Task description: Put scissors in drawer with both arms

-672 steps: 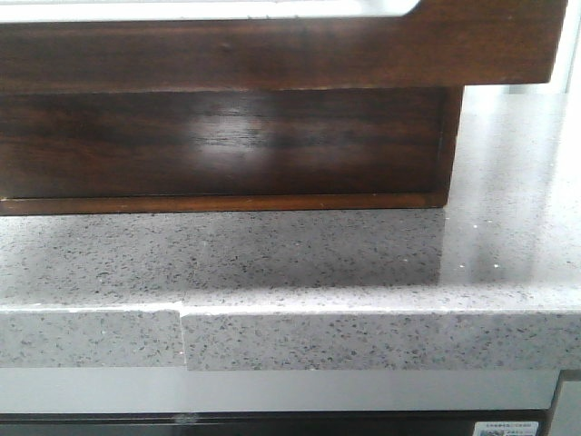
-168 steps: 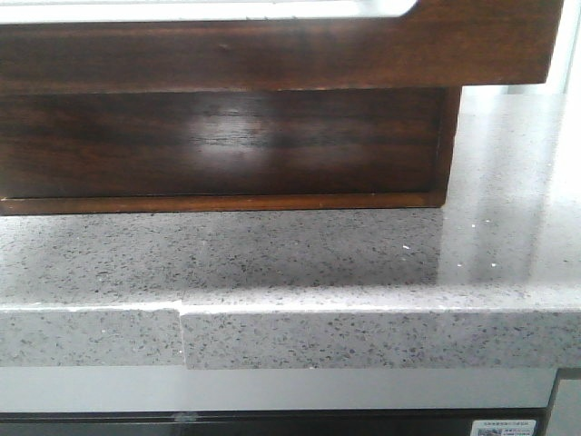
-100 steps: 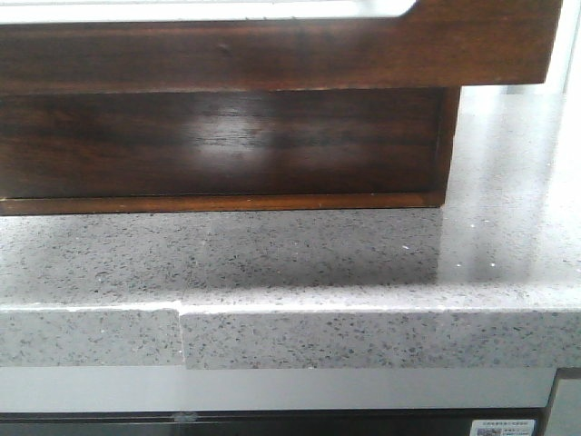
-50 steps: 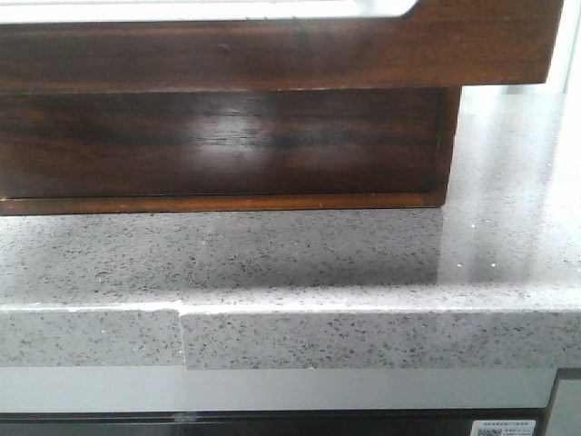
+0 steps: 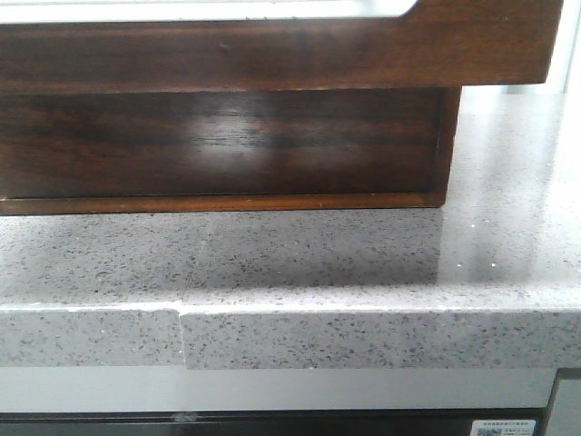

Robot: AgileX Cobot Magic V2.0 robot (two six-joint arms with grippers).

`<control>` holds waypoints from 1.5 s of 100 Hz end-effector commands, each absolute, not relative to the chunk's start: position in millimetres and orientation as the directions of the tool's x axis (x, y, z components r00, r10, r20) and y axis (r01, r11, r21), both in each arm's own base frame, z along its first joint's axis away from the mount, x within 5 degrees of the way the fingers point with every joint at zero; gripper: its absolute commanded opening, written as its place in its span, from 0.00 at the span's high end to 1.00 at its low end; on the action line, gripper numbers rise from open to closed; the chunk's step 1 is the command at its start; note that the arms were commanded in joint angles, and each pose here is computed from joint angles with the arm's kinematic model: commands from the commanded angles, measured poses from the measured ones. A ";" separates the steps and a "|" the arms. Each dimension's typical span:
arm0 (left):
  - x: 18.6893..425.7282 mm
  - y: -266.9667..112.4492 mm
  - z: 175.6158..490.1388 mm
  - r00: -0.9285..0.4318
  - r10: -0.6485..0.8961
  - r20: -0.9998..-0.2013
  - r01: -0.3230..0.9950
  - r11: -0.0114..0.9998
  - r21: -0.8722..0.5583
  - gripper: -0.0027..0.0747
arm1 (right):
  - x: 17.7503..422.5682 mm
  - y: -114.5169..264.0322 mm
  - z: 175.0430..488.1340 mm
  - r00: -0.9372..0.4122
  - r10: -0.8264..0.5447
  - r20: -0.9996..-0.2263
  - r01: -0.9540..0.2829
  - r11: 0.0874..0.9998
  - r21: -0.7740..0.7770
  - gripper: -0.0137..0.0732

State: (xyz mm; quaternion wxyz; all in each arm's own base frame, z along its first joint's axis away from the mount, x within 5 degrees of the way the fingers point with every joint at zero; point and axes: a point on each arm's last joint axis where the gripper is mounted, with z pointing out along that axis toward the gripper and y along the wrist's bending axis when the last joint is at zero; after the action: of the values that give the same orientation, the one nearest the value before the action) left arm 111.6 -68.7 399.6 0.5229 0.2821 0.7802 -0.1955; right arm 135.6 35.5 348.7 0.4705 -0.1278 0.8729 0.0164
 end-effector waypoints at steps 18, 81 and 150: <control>112.5 -69.7 415.0 -0.234 0.171 -0.957 0.633 0.774 -0.016 0.99 | 137.1 35.3 362.7 -0.447 -0.198 -0.872 -0.235 0.967 -0.099 0.92; 61.2 -11.6 312.3 0.158 0.031 -0.987 0.161 0.985 0.056 0.99 | 137.1 35.3 362.7 -0.447 -0.198 -0.872 -0.235 0.967 -0.099 0.92; 54.1 -0.7 210.0 0.150 -0.019 -0.989 0.020 1.000 -0.016 0.99 | 137.1 35.3 362.8 -0.445 -0.198 -0.873 -0.235 0.967 -0.099 0.92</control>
State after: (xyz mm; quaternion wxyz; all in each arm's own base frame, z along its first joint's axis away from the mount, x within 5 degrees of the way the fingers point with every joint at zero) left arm 55.6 -1.7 213.7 0.7356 0.0091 0.6773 -0.0113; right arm 135.6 35.5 348.7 0.4705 -0.1271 0.8730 0.0168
